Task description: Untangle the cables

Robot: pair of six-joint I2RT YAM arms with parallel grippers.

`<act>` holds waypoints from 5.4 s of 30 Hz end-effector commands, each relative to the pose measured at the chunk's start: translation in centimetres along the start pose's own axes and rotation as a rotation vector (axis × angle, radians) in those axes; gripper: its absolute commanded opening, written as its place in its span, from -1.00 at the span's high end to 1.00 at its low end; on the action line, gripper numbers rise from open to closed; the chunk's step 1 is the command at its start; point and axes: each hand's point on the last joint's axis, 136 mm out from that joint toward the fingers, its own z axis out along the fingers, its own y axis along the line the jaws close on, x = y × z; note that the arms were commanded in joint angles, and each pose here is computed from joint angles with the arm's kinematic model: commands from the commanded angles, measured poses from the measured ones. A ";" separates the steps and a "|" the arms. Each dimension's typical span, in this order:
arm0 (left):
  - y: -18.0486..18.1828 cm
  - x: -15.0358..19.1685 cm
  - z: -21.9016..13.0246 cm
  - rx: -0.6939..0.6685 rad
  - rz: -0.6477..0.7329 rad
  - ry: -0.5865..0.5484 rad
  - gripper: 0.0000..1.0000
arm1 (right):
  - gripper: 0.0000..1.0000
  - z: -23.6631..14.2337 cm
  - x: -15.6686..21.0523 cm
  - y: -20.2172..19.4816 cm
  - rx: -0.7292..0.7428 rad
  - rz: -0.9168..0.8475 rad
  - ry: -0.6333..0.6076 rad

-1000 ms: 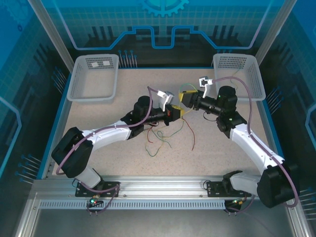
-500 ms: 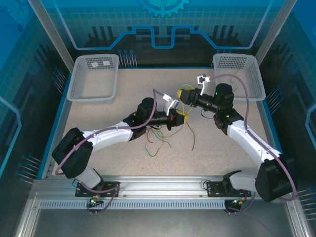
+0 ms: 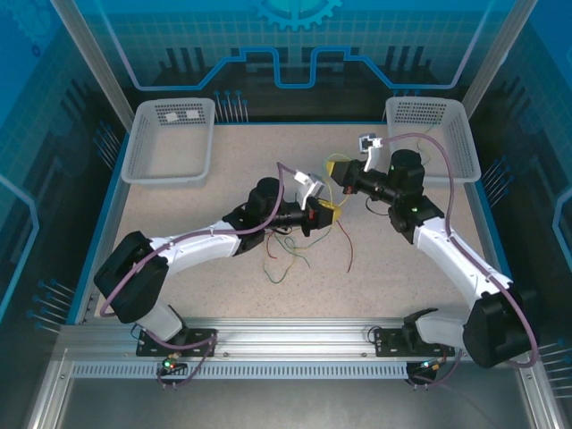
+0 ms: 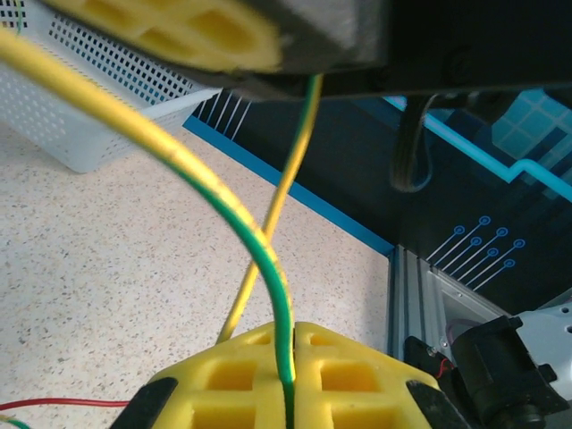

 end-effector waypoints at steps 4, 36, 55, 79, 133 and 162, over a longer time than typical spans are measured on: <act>0.2 -2.1 -1.9 -0.020 0.046 -0.113 0.20 | 1.00 -1.6 -2.0 0.3 0.034 -0.049 -0.052; 0.8 -4.5 -13.1 -0.368 0.174 -0.395 -0.94 | 1.00 -18.5 -15.0 -28.0 0.820 0.215 -0.738; 0.5 -4.6 -13.1 -0.361 0.192 -0.376 -0.95 | 0.88 -10.5 -14.2 -45.7 0.864 0.465 -0.452; 2.4 -3.1 -12.5 -0.412 0.139 -0.338 -0.96 | -1.00 -16.6 -9.6 -36.1 1.364 0.427 -0.026; 17.5 11.8 -9.6 -0.896 -0.199 0.544 0.25 | -0.64 -7.6 7.9 -12.4 0.762 -0.505 -0.124; 13.4 3.4 -11.8 -0.902 -0.141 0.356 1.00 | -0.72 -8.0 7.6 -12.9 0.788 -0.483 -0.135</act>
